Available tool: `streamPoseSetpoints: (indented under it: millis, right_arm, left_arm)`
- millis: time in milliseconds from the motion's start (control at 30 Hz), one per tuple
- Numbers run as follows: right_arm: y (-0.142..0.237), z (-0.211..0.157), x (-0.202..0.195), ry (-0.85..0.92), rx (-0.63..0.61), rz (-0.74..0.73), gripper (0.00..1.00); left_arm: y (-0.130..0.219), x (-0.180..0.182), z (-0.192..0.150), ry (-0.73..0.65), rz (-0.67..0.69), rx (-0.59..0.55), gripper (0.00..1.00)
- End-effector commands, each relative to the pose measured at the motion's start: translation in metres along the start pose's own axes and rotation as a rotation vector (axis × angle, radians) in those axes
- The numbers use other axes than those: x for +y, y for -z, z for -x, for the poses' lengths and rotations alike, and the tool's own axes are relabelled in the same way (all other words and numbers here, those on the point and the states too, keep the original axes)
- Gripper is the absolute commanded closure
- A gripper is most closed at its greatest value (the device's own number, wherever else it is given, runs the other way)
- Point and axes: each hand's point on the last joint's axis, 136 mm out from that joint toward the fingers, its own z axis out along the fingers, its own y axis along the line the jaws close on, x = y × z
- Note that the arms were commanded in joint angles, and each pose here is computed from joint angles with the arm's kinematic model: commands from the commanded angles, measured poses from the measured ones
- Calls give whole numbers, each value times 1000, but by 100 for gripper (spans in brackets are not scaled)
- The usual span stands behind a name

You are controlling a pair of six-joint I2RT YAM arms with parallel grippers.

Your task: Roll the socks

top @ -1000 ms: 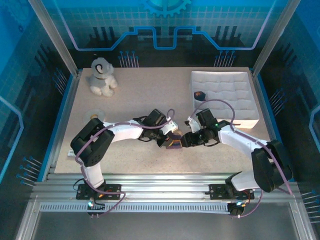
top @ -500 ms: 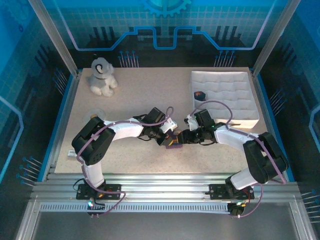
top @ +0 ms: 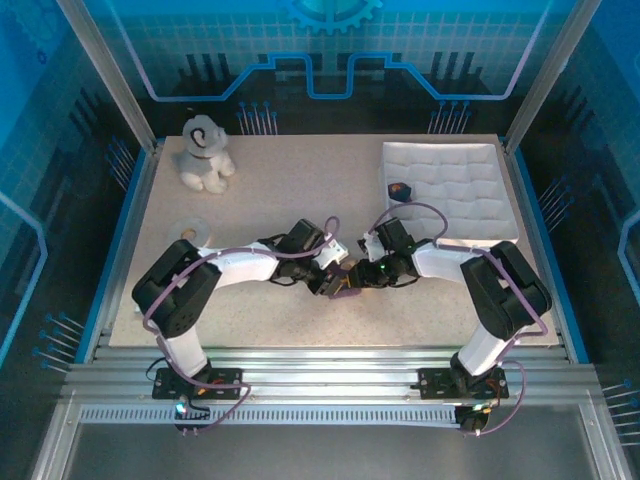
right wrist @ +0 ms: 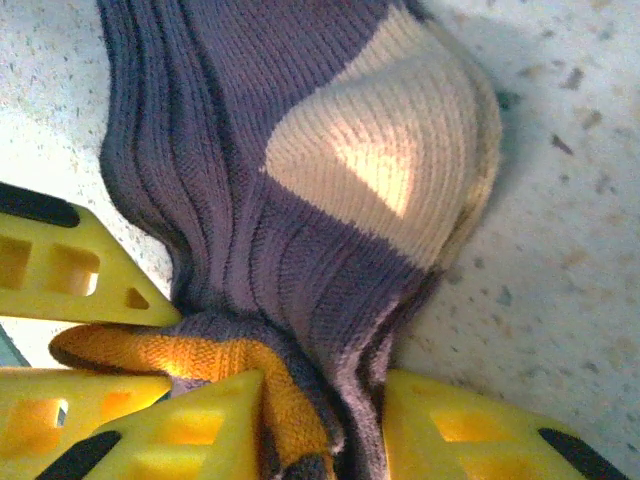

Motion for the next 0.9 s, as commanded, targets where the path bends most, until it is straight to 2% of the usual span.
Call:
streamPoseSetpoints:
  millis: [0,133,300,367,467,667,867]
  right_arm:
    - [-11,-35,-41,-32,114,-190,70]
    - [-10,-36,-44,-13,134,-212,71]
    - [-10,-40,-47,13,178,-245,72]
    - [-9,-41,-47,23,192,-256,72]
    - [-7,-41,-48,31,203,-268,72]
    - [-7,-40,-47,41,223,-276,74]
    - [-7,-43,-48,41,235,-279,74]
  left_arm:
    - [18,1,-1,-55,49,-46,73]
    - [34,-9,1,-190,70,-95,72]
    - [44,-39,0,-502,106,-172,64]
    - [44,-47,0,-646,164,-166,61]
    - [45,-45,5,-773,261,-145,61]
    - [29,-40,6,-954,332,-74,61]
    - [15,-32,7,-1002,349,-43,61]
